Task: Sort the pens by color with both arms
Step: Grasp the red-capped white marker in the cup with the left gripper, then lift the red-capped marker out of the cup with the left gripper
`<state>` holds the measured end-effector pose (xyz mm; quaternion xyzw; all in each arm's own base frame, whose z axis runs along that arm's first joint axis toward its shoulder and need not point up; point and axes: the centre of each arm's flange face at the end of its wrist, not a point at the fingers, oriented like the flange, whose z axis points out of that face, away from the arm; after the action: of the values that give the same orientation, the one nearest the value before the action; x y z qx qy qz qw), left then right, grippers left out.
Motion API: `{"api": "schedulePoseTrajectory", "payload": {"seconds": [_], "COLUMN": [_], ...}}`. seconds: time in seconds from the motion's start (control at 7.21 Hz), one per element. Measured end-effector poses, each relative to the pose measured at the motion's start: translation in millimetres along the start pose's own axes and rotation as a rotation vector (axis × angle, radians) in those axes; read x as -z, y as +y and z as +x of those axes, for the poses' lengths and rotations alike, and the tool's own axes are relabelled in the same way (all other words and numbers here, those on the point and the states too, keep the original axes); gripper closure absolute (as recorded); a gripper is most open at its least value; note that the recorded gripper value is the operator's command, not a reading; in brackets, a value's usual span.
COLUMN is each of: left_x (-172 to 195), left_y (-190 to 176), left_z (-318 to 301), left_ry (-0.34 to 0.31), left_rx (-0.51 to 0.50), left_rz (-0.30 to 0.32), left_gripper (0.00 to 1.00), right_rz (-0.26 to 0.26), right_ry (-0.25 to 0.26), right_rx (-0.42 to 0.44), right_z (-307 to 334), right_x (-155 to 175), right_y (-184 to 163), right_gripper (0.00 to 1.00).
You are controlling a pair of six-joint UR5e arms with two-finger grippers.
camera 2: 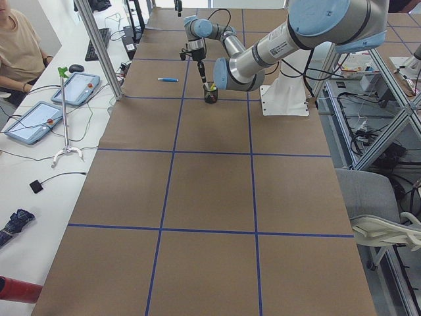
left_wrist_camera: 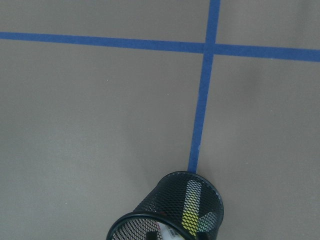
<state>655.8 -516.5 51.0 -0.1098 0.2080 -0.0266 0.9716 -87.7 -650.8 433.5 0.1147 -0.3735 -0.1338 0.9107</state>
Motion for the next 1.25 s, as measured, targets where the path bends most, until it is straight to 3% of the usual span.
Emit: {"api": "schedulePoseTrajectory", "payload": {"seconds": [0.42,0.83,1.25], "left_x": [0.2,15.7,57.3], "left_y": [3.7,11.2,27.4], "left_z": [1.4,0.1,-9.6], "left_ry": [0.004,0.032,0.090], "left_rx": [-0.006,-0.016,-0.030], "left_rz": [-0.001,0.015,0.058], "left_gripper": [0.96,1.00,1.00], "right_rz": [0.000,0.001,0.001], "right_ry": [0.000,0.000,0.000], "right_rx": [0.000,0.001,0.001], "right_z": [0.0,-0.4,-0.6], "right_x": [0.0,0.4,0.6], "right_y": [0.0,-0.5,-0.7], "right_gripper": [0.00,0.00,0.00]}}
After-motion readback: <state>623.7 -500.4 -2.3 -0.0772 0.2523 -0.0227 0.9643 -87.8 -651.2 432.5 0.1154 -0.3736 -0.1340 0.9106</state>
